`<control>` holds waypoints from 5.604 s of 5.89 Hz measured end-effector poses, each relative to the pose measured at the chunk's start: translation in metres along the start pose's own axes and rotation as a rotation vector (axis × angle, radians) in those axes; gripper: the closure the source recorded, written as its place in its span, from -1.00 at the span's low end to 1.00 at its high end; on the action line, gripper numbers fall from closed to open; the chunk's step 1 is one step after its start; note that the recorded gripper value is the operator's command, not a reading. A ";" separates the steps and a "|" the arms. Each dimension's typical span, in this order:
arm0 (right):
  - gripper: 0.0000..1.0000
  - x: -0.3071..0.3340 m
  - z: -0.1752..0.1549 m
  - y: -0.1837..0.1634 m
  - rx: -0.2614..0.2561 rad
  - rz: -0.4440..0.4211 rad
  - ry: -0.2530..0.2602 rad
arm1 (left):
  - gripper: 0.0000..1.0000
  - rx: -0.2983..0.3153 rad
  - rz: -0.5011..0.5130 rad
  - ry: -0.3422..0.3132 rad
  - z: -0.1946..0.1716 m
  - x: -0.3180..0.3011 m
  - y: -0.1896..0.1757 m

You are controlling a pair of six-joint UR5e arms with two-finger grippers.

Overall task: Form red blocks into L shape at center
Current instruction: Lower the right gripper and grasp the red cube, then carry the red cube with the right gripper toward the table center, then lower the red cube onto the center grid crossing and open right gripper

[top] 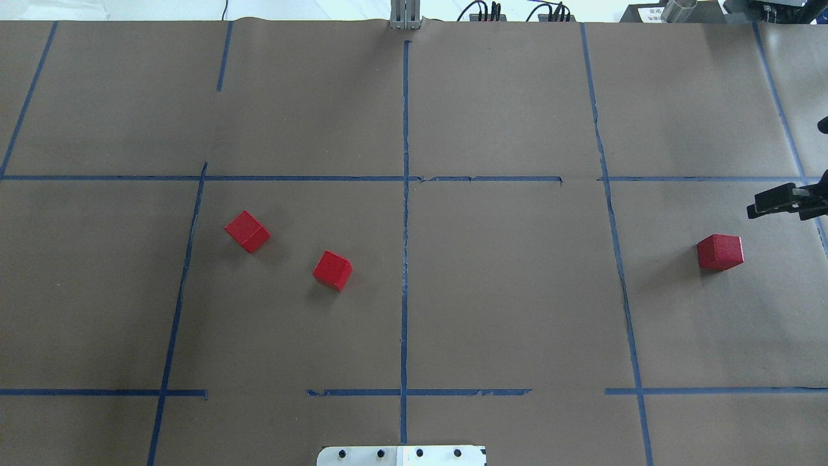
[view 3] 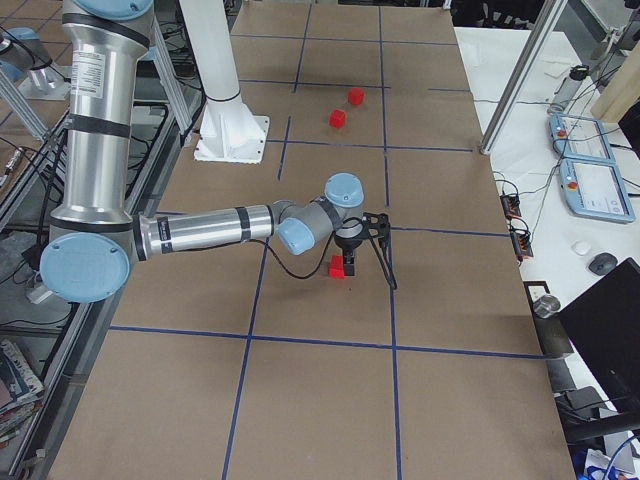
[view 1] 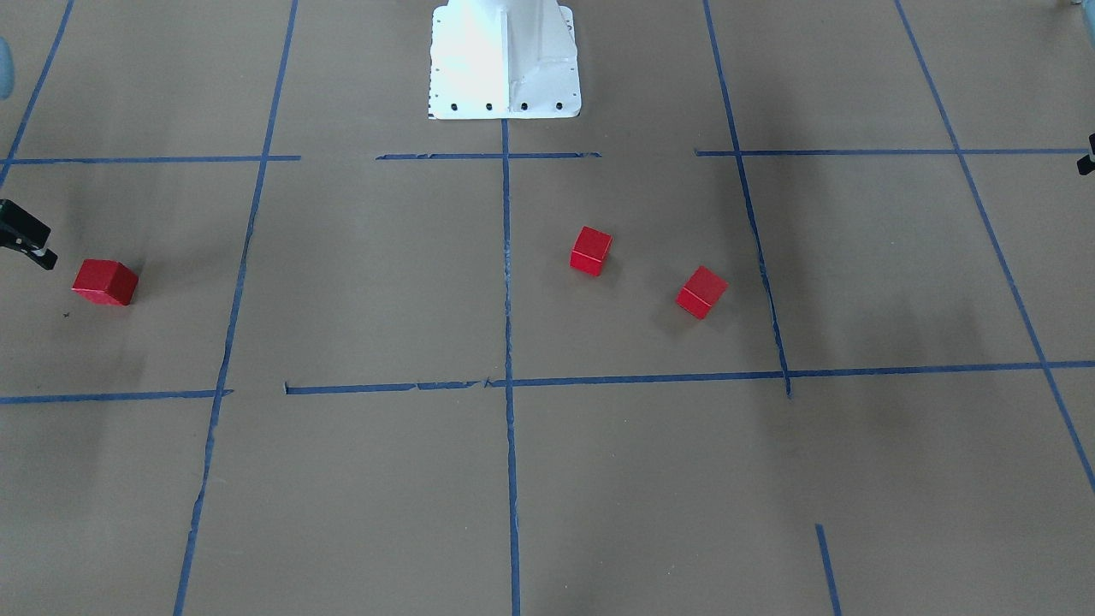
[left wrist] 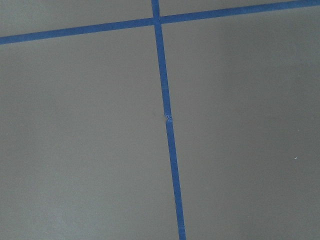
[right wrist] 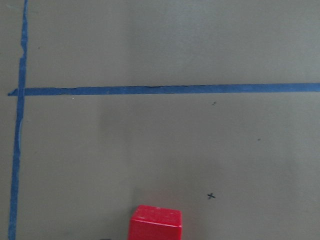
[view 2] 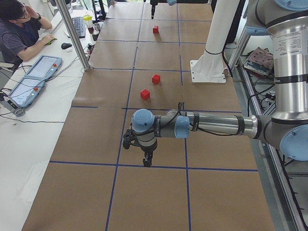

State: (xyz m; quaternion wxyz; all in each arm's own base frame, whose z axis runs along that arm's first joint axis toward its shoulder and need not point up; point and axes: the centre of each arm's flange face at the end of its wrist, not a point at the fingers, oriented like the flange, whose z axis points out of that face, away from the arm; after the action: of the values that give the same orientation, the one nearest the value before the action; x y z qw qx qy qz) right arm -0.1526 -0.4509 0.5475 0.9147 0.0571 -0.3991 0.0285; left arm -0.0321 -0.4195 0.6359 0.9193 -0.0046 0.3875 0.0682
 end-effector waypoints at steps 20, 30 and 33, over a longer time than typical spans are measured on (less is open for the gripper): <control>0.73 -0.400 0.017 0.001 -0.039 -0.098 -0.018 | -1.00 0.000 0.000 0.002 0.000 0.000 0.001; -0.01 -0.589 0.105 0.063 -0.046 0.068 0.071 | -1.00 0.001 0.001 0.002 0.000 0.001 0.000; -0.10 -0.589 0.106 0.064 -0.047 0.065 0.070 | -1.00 0.001 0.001 0.001 0.000 0.001 0.000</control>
State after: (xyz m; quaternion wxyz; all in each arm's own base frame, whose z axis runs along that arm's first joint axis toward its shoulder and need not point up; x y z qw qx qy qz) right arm -0.6363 -0.4047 0.1918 0.9278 0.0218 -0.3690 0.0508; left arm -0.0320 -0.4196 0.6352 0.9190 -0.0040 0.3882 0.0685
